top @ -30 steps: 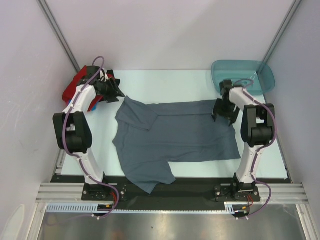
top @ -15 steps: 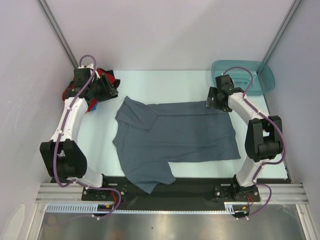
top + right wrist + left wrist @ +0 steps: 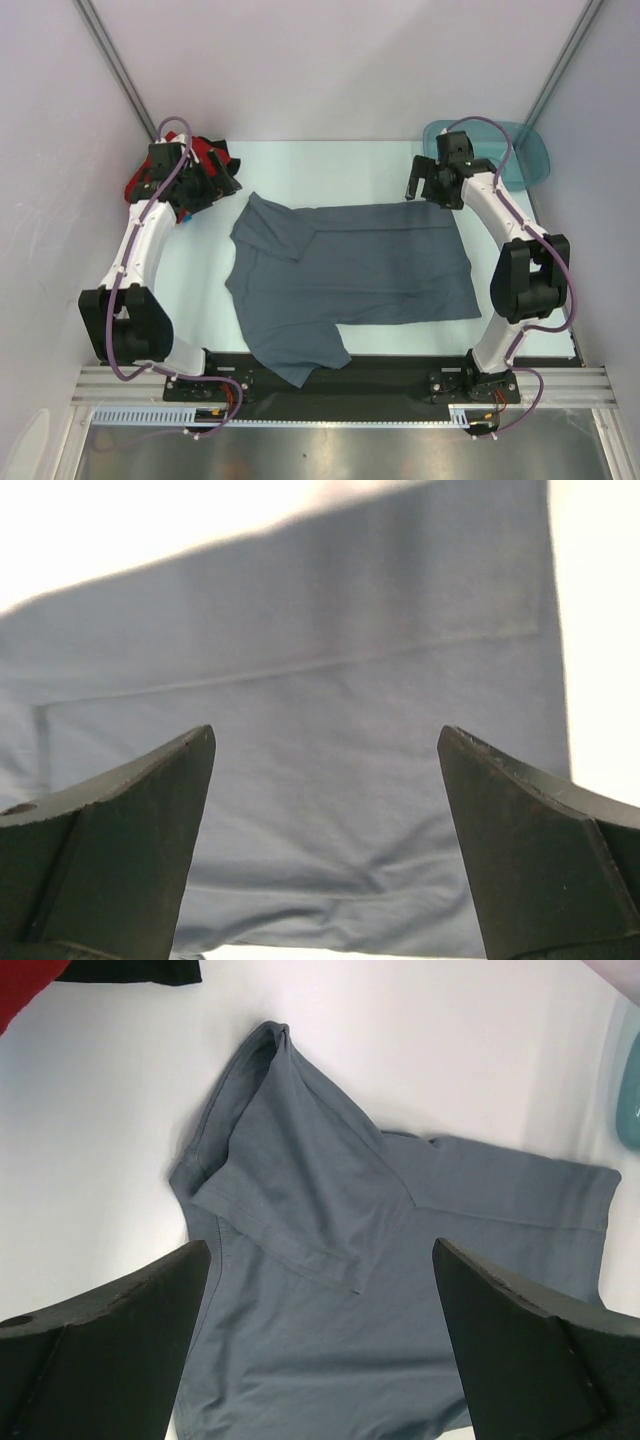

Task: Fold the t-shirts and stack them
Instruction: Fold the tshirt

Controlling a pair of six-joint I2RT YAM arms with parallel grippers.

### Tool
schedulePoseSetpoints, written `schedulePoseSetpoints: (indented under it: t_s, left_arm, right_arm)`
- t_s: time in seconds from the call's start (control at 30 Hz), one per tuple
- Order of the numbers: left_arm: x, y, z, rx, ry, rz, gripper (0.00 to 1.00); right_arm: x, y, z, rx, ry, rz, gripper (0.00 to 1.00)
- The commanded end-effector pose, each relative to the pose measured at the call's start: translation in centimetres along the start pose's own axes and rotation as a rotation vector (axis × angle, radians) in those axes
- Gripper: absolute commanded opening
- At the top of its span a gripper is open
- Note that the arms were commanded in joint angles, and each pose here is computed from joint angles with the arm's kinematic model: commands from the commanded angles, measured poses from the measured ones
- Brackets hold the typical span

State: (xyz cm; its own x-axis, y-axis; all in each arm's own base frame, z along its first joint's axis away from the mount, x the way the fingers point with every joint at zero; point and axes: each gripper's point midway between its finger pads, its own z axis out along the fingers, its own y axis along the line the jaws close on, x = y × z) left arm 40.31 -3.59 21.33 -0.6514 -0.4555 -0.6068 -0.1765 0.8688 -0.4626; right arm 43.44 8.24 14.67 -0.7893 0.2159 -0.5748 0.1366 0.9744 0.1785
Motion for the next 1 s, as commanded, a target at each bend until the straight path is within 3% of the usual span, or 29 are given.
schedulePoseSetpoints:
  t_s: [0.0, 0.13, 0.23, 0.33, 0.37, 0.43, 0.57, 0.63, 0.7, 0.77, 0.8, 0.87, 0.9, 0.97]
  left_arm:
    - [-0.2, -0.2, -0.4, 0.0, -0.012, -0.012, 1.0]
    - [0.5, -0.1, 0.2, -0.006, 0.03, -0.024, 1.0]
    - [1.4, -0.4, 1.0, 0.008, 0.061, -0.035, 1.0]
    - [2.4, -1.0, 1.3, 0.028, 0.081, -0.017, 1.0]
    - [3.0, -1.3, 1.4, 0.044, 0.096, -0.012, 1.0]
    - [3.9, -2.7, 1.0, 0.08, 0.105, 0.013, 1.0]
    - [6.0, -4.5, 0.2, 0.14, 0.153, 0.052, 1.0]
    - [7.0, -4.5, -0.1, 0.147, 0.172, 0.084, 1.0]
    - [7.8, -4.1, -0.3, 0.141, 0.183, 0.081, 1.0]
    - [8.4, -4.3, -0.2, 0.165, 0.202, 0.065, 1.0]
    - [8.6, -4.4, -0.1, 0.178, 0.206, 0.057, 1.0]
    - [8.7, -4.6, -0.1, 0.185, 0.216, 0.051, 1.0]
    - [8.7, -4.8, -0.1, 0.193, 0.218, 0.052, 1.0]
    - [8.6, -4.7, -0.1, 0.188, 0.216, 0.05, 1.0]
  right_arm:
    - [-1.6, 2.5, -1.0, -0.102, -0.003, 0.021, 1.0]
    - [-3.2, 3.5, -2.0, -0.117, -0.03, 0.05, 1.0]
    - [-1.0, 4.6, -1.9, -0.128, 0.059, 0.05, 1.0]
    - [4.1, 8.0, -3.2, -0.15, 0.092, -0.049, 1.0]
    - [7.7, 8.3, -3.0, -0.139, 0.127, -0.094, 1.0]
    - [10.9, 11.7, -4.7, -0.197, 0.064, -0.178, 1.0]
    - [19.4, 14.2, -4.6, -0.333, 0.163, -0.191, 1.0]
    - [19.4, 15.2, -5.2, -0.359, 0.17, -0.227, 1.0]
    - [20.4, 16.3, -4.5, -0.432, 0.236, -0.228, 1.0]
    - [23.3, 17.1, -4.1, -0.497, 0.383, -0.236, 1.0]
    - [26.4, 15.7, -2.5, -0.421, 0.527, -0.255, 1.0]
    - [28.1, 15.7, -1.7, -0.351, 0.616, -0.366, 1.0]
    - [31.3, 14.4, -2.6, -0.264, 0.7, -0.46, 0.89]
    - [31.7, 14.7, -2.2, -0.226, 0.659, -0.509, 0.71]
